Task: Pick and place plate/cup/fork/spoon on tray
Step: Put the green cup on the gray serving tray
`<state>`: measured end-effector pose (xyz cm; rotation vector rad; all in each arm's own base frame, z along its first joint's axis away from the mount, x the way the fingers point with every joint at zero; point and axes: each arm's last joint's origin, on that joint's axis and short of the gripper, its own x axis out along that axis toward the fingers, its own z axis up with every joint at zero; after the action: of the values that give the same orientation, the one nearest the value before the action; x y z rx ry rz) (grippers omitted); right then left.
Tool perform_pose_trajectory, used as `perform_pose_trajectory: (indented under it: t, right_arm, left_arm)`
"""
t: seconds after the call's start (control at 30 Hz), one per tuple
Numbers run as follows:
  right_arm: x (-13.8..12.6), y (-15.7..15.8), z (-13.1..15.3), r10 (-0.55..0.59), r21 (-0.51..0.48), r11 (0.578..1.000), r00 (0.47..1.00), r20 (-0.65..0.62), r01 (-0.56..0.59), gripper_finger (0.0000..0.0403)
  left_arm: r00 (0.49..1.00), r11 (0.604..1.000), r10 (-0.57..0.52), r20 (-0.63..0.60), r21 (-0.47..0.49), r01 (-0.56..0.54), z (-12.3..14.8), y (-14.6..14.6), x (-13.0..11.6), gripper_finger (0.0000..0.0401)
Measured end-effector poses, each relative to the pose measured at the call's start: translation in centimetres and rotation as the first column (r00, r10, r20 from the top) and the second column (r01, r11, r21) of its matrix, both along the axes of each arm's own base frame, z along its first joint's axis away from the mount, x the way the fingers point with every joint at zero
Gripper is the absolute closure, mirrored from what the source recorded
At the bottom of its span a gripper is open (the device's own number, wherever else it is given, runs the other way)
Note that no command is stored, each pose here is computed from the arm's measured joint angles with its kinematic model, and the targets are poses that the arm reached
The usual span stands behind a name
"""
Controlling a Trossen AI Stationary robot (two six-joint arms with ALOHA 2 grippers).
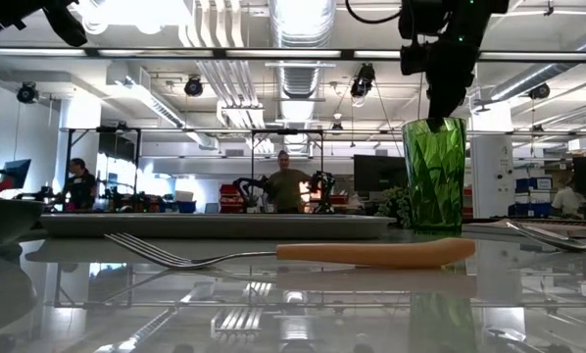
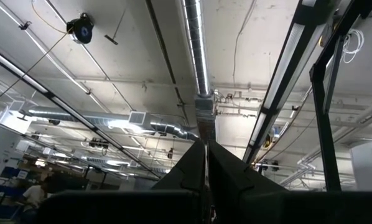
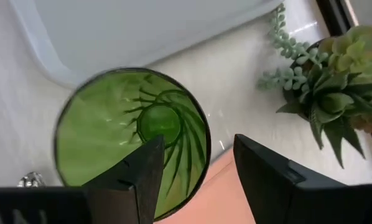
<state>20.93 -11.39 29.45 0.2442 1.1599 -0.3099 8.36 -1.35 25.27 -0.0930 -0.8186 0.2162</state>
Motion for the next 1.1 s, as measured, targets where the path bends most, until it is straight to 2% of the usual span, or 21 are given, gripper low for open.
perform_pose_trajectory:
  t: [0.33,0.43,0.63,0.73,1.1]
  right_arm:
    - [0.0,0.0,-2.7,-0.011,0.010,1.000,1.000,-0.009,0.011,0.0233]
    - [0.0,0.0,-2.7,-0.023,0.016,1.000,1.000,-0.011,0.023,0.0264]
    - [0.1,0.0,-2.1,-0.036,0.018,0.999,0.999,0.002,0.036,0.0355]
    - [0.1,0.0,-1.3,-0.034,0.020,0.999,0.999,0.009,0.034,0.0388]
    - [0.3,-0.2,4.6,-0.119,0.025,0.993,0.989,0.090,0.117,0.0394]
  left_arm:
    - [1.000,1.000,0.000,-0.002,0.001,0.000,-0.1,0.0,0.0,0.0401]
    - [1.000,1.000,0.000,-0.002,0.001,0.000,-0.1,0.0,0.0,0.0401]
    - [1.000,1.000,0.000,-0.002,0.001,0.000,-0.1,0.0,0.0,0.0401]
    - [1.000,1.000,0.000,-0.002,0.001,0.000,-0.1,0.0,0.0,0.0401]
    - [1.000,1.000,0.000,-0.002,0.001,0.000,-0.1,0.0,0.0,0.0401]
